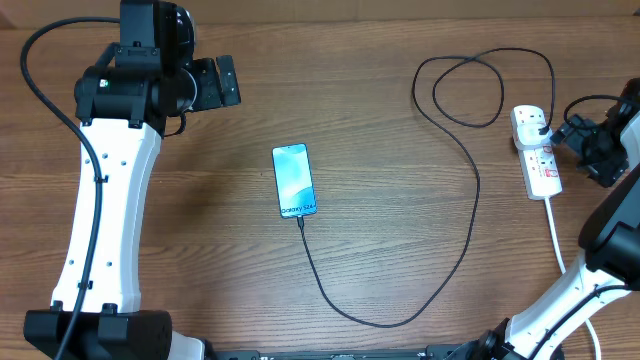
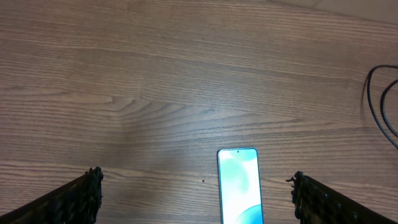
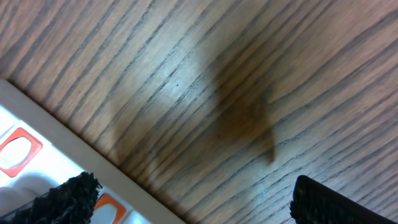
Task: Plug charger to phone and switch on socket
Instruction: 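Press the power strip's switch down with the right gripper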
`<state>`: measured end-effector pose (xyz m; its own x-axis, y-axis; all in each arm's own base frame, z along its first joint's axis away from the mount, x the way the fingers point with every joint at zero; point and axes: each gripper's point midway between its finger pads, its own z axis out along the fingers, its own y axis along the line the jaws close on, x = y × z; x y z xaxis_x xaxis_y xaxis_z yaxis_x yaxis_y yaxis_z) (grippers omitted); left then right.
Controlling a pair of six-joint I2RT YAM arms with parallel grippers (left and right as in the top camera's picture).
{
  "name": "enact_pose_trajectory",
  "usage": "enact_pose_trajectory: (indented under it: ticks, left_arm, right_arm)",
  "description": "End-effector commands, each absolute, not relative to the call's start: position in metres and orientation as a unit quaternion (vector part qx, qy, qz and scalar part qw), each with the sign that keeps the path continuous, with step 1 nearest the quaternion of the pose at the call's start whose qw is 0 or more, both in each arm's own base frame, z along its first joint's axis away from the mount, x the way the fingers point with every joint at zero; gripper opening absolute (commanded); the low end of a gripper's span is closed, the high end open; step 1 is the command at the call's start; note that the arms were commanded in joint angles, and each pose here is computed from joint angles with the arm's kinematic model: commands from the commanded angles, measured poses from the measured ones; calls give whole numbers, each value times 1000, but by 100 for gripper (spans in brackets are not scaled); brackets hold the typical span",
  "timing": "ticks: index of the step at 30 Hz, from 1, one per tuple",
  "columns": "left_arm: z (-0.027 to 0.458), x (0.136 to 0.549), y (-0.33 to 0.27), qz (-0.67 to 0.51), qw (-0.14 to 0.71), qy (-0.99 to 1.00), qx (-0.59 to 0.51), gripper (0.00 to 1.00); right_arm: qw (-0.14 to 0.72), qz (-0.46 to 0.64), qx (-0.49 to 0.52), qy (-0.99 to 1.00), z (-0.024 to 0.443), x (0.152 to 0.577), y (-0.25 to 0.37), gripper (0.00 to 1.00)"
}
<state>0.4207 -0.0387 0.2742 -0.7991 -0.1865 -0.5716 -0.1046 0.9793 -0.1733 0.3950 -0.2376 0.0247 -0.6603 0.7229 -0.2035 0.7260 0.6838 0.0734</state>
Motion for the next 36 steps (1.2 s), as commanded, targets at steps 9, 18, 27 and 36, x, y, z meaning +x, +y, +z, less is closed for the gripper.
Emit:
enact_pose_trajectory:
  ticks: [9, 18, 27, 36]
  left_arm:
    - [274, 422, -39, -60, 309, 947, -71, 100]
    - [274, 422, -39, -60, 309, 947, -70, 100]
    - [274, 422, -39, -60, 309, 947, -71, 99]
    - [274, 422, -39, -60, 309, 947, -70, 100]
  right_arm:
    - [93, 21, 392, 915, 20, 393, -225, 100]
    - [76, 25, 393, 916, 19, 386, -220, 100]
    - [66, 31, 393, 917, 18, 382, -216, 100]
    - [58, 39, 395, 916, 18, 380, -211, 100]
